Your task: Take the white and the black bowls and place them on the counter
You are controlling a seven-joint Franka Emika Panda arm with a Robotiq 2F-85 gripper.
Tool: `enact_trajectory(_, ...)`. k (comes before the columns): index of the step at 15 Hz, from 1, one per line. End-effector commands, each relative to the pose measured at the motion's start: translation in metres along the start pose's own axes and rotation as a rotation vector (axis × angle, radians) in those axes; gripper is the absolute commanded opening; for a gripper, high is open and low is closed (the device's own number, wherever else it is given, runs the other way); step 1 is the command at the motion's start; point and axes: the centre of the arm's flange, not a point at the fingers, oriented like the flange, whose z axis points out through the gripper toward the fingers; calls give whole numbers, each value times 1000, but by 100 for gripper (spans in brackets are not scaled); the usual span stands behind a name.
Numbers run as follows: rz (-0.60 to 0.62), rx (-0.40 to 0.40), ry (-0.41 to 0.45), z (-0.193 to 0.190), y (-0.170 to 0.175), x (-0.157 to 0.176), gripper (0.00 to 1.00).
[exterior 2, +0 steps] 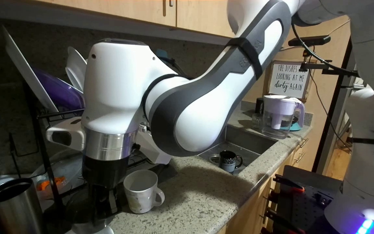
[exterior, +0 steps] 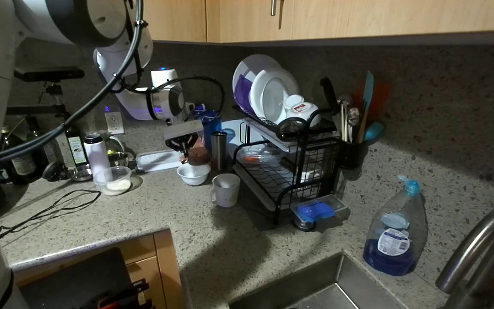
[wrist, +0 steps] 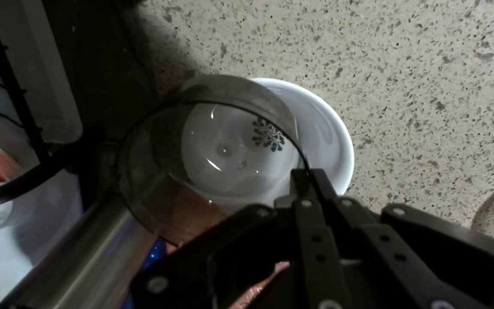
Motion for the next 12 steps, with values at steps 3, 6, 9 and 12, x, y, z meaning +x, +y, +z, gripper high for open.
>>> enact_trajectory(3, 5, -6, 4, -5, 8, -4, 4)
enact_trajectory(6, 4, -5, 4, -5, 7, -4, 4)
enact_trajectory(9, 0, -8, 2, -4, 5, -2, 2)
enact_trajectory(12, -17, -13, 9, -3, -9, 1, 3)
